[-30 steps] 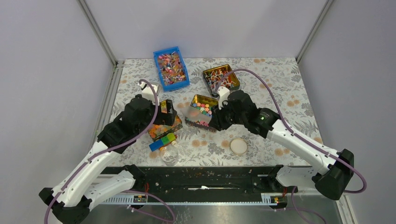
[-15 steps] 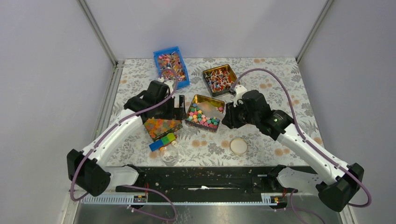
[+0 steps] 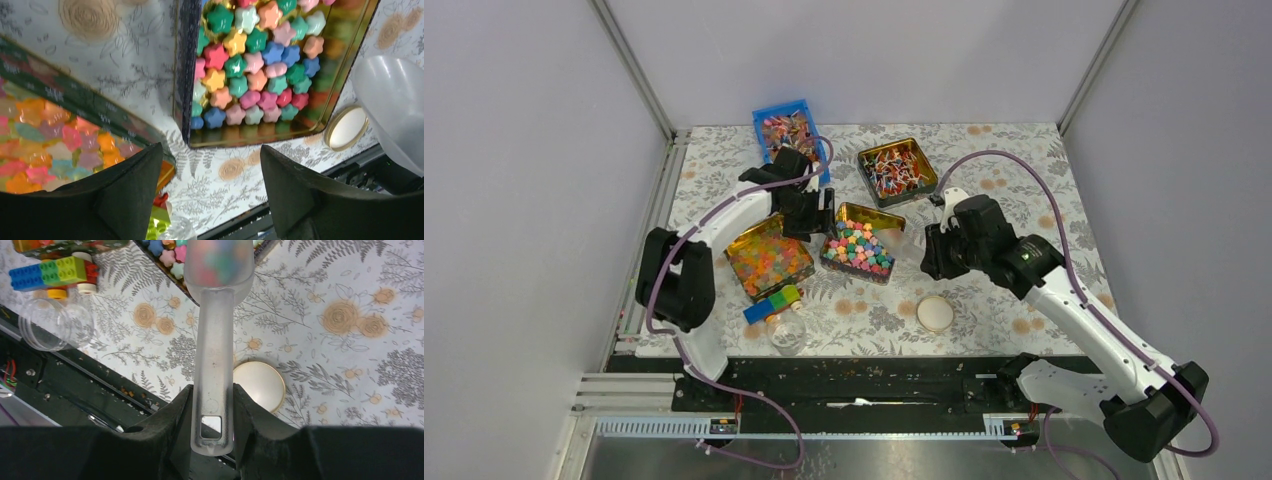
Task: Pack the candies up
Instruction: Move the storage box to the center of the board.
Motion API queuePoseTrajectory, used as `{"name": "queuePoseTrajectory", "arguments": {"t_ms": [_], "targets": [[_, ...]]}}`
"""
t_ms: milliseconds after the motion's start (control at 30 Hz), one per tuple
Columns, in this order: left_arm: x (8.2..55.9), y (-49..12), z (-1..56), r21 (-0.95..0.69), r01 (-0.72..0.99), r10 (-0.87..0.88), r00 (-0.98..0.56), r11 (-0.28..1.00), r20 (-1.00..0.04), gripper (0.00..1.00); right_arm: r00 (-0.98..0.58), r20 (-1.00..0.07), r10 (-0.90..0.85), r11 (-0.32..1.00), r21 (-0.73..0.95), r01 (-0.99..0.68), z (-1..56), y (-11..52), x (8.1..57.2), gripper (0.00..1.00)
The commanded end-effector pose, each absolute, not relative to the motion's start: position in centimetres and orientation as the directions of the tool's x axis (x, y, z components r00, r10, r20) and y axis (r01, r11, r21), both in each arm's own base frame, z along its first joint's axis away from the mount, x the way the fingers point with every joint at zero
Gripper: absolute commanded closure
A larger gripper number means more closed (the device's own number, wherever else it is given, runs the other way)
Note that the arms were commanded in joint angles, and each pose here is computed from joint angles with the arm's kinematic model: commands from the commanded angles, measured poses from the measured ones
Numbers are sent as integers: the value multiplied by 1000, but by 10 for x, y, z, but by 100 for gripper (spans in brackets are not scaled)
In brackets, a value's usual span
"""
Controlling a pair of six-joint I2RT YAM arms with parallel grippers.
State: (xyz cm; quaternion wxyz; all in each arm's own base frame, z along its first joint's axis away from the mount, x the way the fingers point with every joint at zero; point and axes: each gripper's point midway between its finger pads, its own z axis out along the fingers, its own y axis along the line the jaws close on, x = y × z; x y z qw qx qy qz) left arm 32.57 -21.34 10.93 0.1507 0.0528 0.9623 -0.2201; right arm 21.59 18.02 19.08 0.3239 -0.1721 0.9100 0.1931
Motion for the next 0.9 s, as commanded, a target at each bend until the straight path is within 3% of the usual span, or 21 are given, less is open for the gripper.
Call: {"name": "queuePoseTrajectory", "arguments": {"t_ms": [0, 367, 533, 867], "targets": [[364, -226, 125, -400, 231, 47, -907, 887, -419, 30, -689, -701, -187, 877, 196, -438, 215, 169, 221, 100], [373, -234, 67, -372, 169, 51, -951, 913, -306, 70, -695, -678, -239, 859, 186, -477, 223, 171, 218, 100], [353, -233, 60, -346, 179, 81, -956, 921, -281, 99, -706, -664, -245, 846, 210, -491, 221, 175, 214, 100], [304, -237, 67, -254, 264, 186, -938, 930, -291, 100, -718, -599, -355, 788, 222, -574, 212, 179, 198, 100]]}}
